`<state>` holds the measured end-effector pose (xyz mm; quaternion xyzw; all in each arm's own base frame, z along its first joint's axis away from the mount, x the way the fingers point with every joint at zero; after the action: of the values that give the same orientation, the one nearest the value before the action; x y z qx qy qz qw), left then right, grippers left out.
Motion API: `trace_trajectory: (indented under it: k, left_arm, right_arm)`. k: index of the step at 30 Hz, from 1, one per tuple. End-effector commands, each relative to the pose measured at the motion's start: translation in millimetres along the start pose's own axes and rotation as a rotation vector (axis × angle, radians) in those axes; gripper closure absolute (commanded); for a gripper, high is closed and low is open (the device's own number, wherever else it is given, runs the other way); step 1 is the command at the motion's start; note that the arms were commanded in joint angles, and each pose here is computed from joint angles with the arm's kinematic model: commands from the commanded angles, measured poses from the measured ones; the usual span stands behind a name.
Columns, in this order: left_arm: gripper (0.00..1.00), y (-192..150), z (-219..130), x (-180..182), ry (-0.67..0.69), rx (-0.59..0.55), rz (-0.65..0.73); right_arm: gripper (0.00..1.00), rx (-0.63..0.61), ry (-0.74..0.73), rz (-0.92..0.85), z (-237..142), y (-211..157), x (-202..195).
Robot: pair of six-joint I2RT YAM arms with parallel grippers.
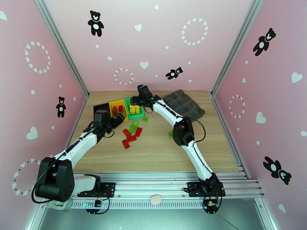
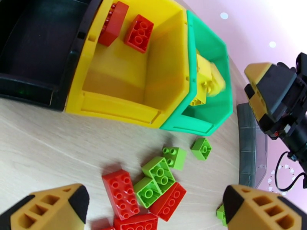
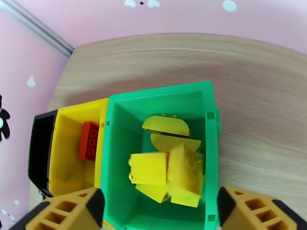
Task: Sort the legos into containers by color
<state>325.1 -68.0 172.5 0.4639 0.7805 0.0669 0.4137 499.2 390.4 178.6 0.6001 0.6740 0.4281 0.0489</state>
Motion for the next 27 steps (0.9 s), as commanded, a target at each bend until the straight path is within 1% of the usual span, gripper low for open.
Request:
trace_trajectory:
  k: [1,5,10,12,15,18,20,21,22,24,27]
  left_arm:
    - [0.02,-7.5,-6.2,0.4,0.034,0.008,0.042]
    - [0.02,-20.3,-4.3,-6.7,0.078,0.027,0.105]
    - [0.05,-34.1,0.3,-8.4,0.123,0.049,0.149]
    - [0.07,-38.3,0.3,-9.2,0.144,0.052,0.172]
    - [0.09,-44.0,0.5,-8.8,0.184,0.059,0.206]
    - [0.15,-50.7,2.9,-5.9,0.22,0.076,0.235]
    - [0.19,-58.2,4.2,-3.0,0.243,0.092,0.254]
    - [0.2,-62.5,4.6,-1.5,0.256,0.101,0.263]
    - [0.21,-67.5,4.4,-0.1,0.269,0.11,0.273]
    - [0.2,-76.1,2.1,2.0,0.289,0.126,0.285]
    - [0.17,-91.2,-4.2,6.6,0.319,0.145,0.301]
  right_arm:
    - [0.15,0.007,0.008,-0.012,-9.9,3.6,7.5]
    - [0.16,-0.015,-0.002,-0.021,-29.3,8.8,11.9]
    - [0.19,-0.077,-0.024,-0.016,-67.7,15.7,12.0]
    - [0.19,-0.119,-0.035,-0.015,-83.3,15.9,8.3]
    - [0.18,-0.16,-0.046,-0.029,-101.0,6.5,-0.2]
    - [0.19,-0.127,-0.083,-0.052,-113.8,-7.3,-11.1]
    - [0.2,-0.068,-0.093,-0.08,-120.8,-19.6,-16.6]
    - [0.23,-0.041,-0.094,-0.092,-124.0,-27.0,-19.5]
    - [0.25,-0.025,-0.084,-0.1,-126.5,-35.7,-22.7]
    - [0.25,-0.023,-0.033,-0.118,-133.8,-51.7,-25.2]
    - [0.21,-0.012,-0.018,-0.124,-146.7,-75.8,-35.5]
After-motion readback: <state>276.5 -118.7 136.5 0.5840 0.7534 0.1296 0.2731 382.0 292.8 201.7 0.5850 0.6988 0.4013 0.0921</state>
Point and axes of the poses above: each hand's point on the last joint's axis, 136 mm out from that joint toward the fingers, its own z axis out along the fingers, its own x axis along the line the jaws close on, y = z × x, the point moved 6 cm from there along -z, back along the fingers, and after that the axes turned 6 degrees about z, right-handed, at the moved point
